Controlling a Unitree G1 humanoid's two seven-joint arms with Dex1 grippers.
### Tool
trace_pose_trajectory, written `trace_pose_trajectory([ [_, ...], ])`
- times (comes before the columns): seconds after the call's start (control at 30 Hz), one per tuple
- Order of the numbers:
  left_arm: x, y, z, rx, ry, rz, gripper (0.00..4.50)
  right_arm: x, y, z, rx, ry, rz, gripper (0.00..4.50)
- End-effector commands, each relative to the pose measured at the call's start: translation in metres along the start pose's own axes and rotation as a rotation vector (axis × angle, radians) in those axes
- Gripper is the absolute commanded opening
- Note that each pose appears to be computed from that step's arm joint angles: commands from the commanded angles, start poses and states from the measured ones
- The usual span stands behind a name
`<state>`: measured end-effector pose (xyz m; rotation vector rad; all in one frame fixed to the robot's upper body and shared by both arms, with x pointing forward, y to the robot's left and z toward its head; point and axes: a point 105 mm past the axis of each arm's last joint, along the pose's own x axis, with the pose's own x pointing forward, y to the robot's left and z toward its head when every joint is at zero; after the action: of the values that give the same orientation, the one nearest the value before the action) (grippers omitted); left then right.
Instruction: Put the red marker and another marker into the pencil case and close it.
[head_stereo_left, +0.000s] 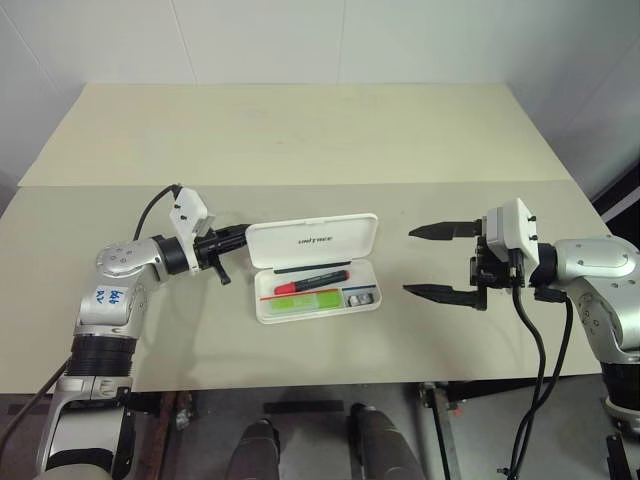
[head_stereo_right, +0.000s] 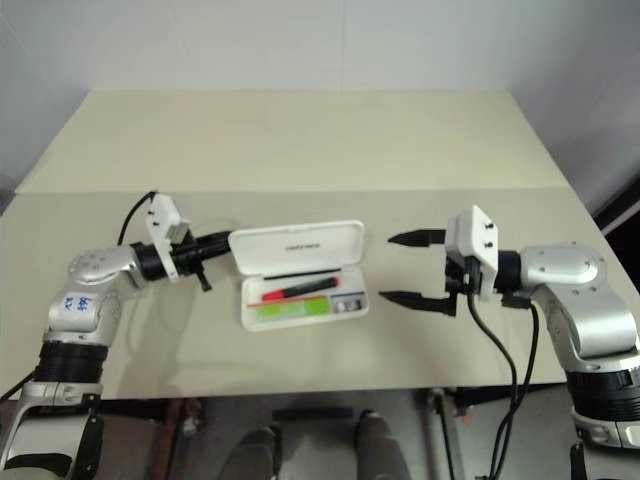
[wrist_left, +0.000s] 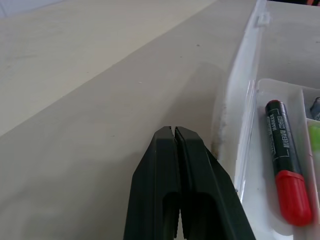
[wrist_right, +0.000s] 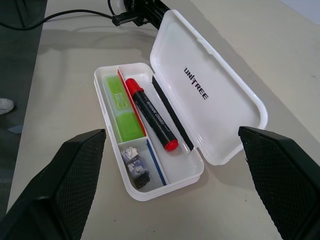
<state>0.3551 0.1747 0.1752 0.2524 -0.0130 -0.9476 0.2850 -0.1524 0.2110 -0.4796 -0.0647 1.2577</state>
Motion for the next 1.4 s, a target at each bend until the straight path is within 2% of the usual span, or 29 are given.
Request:
trace_pose_trajectory([
  [0.03,0.000,-0.014,0.025,0.079,-0.061,-0.116,0.02,0.003,0.002,0.011,-0.039,-0.033,0.007,4.50],
  [0.27,-0.005,-0.043,0.023,0.142,-0.031,-0.328,0.02,0.005,0.002,0.010,-0.035,-0.035,0.005,4.50],
  [0.47,-0.005,-0.062,0.006,0.217,0.099,-0.455,0.02,0.007,0.003,0.011,-0.034,-0.040,0.002,4.50],
  [0.97,0.015,-0.067,-0.014,0.302,0.271,-0.463,0.02,0.010,0.006,0.010,-0.025,-0.049,-0.022,4.50],
  [1.4,0.017,-0.081,-0.024,0.265,0.340,-0.484,0.02,0.010,0.009,0.009,-0.019,-0.059,-0.042,4.50],
])
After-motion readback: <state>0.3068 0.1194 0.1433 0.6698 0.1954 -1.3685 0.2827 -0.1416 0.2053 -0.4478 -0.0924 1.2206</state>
